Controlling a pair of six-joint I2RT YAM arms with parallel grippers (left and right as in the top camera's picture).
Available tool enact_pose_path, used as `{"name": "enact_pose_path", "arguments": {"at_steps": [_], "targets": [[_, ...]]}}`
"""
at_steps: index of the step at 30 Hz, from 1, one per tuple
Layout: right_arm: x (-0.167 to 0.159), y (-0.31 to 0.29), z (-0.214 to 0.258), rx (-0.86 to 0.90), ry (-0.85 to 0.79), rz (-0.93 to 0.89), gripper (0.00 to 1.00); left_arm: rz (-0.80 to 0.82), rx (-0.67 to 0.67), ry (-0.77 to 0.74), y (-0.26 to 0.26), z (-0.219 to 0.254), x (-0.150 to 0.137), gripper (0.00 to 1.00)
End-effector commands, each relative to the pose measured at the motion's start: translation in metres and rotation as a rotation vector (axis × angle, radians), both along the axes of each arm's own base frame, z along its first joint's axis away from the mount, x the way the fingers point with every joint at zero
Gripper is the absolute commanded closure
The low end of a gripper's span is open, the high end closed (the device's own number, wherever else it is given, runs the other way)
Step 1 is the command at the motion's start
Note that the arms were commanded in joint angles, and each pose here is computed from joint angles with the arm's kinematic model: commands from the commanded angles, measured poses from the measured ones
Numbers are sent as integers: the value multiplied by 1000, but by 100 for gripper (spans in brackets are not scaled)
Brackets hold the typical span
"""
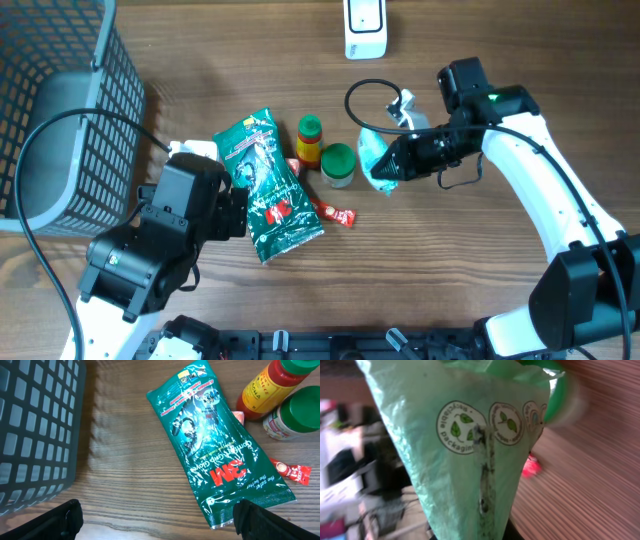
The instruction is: Scan the item barcode
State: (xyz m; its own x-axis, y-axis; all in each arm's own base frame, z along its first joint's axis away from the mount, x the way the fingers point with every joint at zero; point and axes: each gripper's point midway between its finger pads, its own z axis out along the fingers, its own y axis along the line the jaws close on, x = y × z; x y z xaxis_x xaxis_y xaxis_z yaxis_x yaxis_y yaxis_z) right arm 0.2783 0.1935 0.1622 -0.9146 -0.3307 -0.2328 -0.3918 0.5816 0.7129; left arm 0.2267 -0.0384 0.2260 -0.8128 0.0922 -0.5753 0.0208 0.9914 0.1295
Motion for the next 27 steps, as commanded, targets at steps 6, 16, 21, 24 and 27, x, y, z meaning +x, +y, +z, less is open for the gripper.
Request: {"name": "enact_pose_path", "arguments": {"at_steps": [6, 16, 21, 24, 27], "targets": [[-43, 33, 54, 626, -155, 216, 96, -6, 14, -2, 1, 0, 1, 0], [-53, 38, 71, 820, -222, 215, 96, -6, 14, -2, 1, 0, 1, 0], [-54, 40, 70, 824, -235, 230, 96, -6, 14, -2, 1, 0, 1, 0], [-52, 40, 68, 819, -296, 258, 96, -6, 14, -2, 1, 0, 1, 0], [-51, 41, 66, 825, -395, 296, 96, -6, 14, -2, 1, 0, 1, 0]]}}
